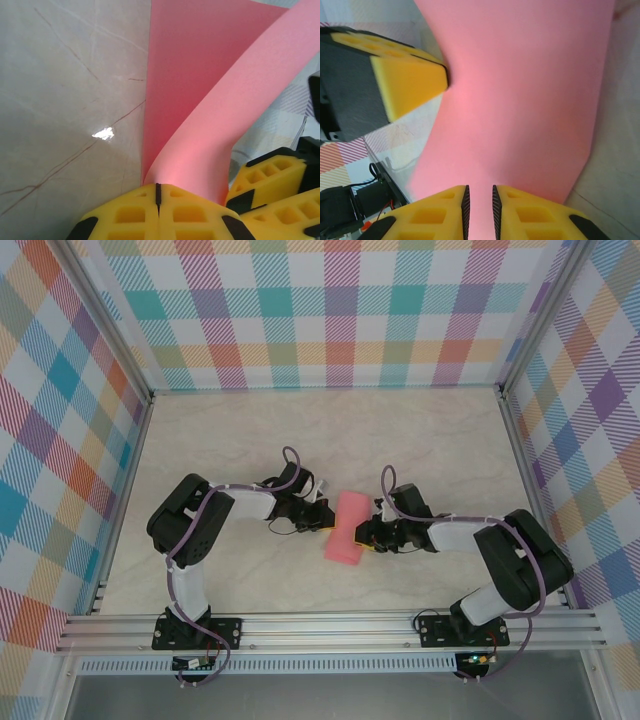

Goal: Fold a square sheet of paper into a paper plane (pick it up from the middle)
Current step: Fold the square sheet of paper in half at the center of the table.

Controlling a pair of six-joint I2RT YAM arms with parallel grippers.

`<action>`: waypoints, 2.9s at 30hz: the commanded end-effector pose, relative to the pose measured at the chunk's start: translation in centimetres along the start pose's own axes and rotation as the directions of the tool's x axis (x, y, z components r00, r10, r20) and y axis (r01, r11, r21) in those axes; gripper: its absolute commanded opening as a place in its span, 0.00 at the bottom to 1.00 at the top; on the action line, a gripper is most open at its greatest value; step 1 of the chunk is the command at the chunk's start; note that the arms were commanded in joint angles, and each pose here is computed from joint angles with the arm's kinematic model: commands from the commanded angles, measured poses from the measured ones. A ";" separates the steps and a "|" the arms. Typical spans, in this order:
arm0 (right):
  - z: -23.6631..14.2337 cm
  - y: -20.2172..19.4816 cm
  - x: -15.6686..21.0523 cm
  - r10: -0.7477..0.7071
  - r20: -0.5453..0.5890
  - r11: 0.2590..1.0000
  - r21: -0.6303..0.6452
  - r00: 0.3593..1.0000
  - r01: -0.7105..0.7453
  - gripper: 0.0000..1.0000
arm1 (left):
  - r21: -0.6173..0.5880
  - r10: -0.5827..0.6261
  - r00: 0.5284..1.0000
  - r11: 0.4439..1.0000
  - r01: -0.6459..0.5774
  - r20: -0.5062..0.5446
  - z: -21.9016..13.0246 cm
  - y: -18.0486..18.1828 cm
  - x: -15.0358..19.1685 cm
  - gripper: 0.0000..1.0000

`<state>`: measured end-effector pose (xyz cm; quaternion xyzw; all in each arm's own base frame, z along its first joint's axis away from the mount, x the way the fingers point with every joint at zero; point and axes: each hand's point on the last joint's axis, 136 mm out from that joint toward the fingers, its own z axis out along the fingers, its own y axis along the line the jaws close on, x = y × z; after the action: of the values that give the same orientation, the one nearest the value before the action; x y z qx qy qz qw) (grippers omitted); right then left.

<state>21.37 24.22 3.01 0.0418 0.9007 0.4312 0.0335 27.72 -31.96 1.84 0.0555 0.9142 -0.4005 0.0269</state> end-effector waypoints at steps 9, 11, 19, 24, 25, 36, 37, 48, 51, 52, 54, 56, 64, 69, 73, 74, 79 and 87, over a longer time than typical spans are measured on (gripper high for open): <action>0.2 -3.8 2.4 0.001 -0.064 0.992 0.128 0.998 0.007 0.22 | -0.135 -0.057 0.996 0.990 0.047 -0.069 1.5 3.9 2.5 0.00; 0.2 -4.0 2.5 0.015 -0.067 0.990 0.139 0.998 -0.005 0.22 | -0.133 -0.055 0.996 0.990 0.045 -0.070 1.5 3.9 2.5 0.00; -1.5 1.4 1.2 -0.042 -0.011 0.999 -0.023 0.999 0.042 0.23 | -0.137 -0.054 0.996 0.990 0.044 -0.071 1.4 4.0 2.6 0.00; -1.1 2.7 1.8 -0.031 -0.037 0.997 -0.068 0.999 0.029 0.21 | -0.138 -0.055 0.996 0.989 0.044 -0.072 1.5 4.0 2.6 0.00; -0.9 2.4 1.9 -0.025 -0.041 0.998 -0.053 0.999 0.023 0.21 | -0.138 -0.055 0.996 0.989 0.045 -0.074 1.5 4.1 2.7 0.00; 0.9 -2.5 3.9 0.059 -0.103 0.996 0.070 0.993 -0.052 0.21 | -0.144 -0.056 0.996 0.989 0.045 -0.074 1.5 4.3 2.8 0.00; 0.8 -2.3 3.9 0.056 -0.103 0.997 0.067 0.993 -0.049 0.21 | -0.144 -0.055 0.996 0.989 0.044 -0.074 1.5 4.3 2.7 0.00; -0.3 0.9 4.5 -0.020 -0.098 1.000 -0.010 0.995 0.019 0.22 | -0.148 -0.054 0.996 0.988 0.043 -0.070 1.4 4.2 2.7 0.00; 0.3 -0.3 5.2 -0.003 -0.121 1.000 0.030 0.993 0.007 0.22 | -0.148 -0.055 0.996 0.988 0.044 -0.070 1.4 4.3 2.7 0.00; 0.4 -0.9 5.5 0.011 -0.126 0.999 0.050 0.992 -0.005 0.22 | -0.148 -0.055 0.996 0.988 0.044 -0.070 1.4 4.3 2.7 0.00; 0.6 -2.2 5.8 0.033 -0.134 0.996 0.091 0.990 -0.021 0.22 | -0.150 -0.057 0.996 0.988 0.046 -0.071 1.4 4.3 2.7 0.00; 0.7 -3.0 6.1 0.051 -0.142 0.992 0.126 0.989 -0.033 0.22 | -0.150 -0.057 0.996 0.988 0.046 -0.071 1.4 4.3 2.7 0.00; -0.1 -0.7 5.3 -0.006 -0.119 0.994 0.105 0.993 0.019 0.23 | -0.152 -0.058 0.996 0.987 0.046 -0.071 1.4 4.3 2.7 0.00; -0.4 0.7 5.0 -0.043 -0.109 0.997 0.067 0.993 0.050 0.23 | -0.152 -0.056 0.996 0.987 0.045 -0.074 1.5 4.4 2.7 0.00; 0.2 -0.7 5.6 -0.018 -0.136 0.995 0.092 0.990 0.031 0.23 | -0.147 -0.058 0.995 0.988 0.047 -0.075 1.6 4.3 2.6 0.00; 0.4 -1.0 5.8 -0.012 -0.141 0.995 0.098 0.990 0.026 0.23 | -0.148 -0.059 0.995 0.988 0.048 -0.077 1.6 4.3 2.7 0.00; 0.3 -3.2 6.4 0.020 -0.165 0.974 0.225 0.986 0.018 0.22 | -0.145 -0.057 0.995 0.988 0.045 -0.077 1.6 4.3 2.6 0.00; -1.9 0.2 4.5 -0.076 -0.075 0.976 0.198 0.994 0.090 0.23 | -0.145 -0.056 0.995 0.988 0.044 -0.081 1.6 4.3 2.7 0.00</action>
<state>15.73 23.30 2.23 0.0101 0.9398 0.3411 -0.0175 27.77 -32.12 1.82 0.0630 0.9133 -0.4015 0.0259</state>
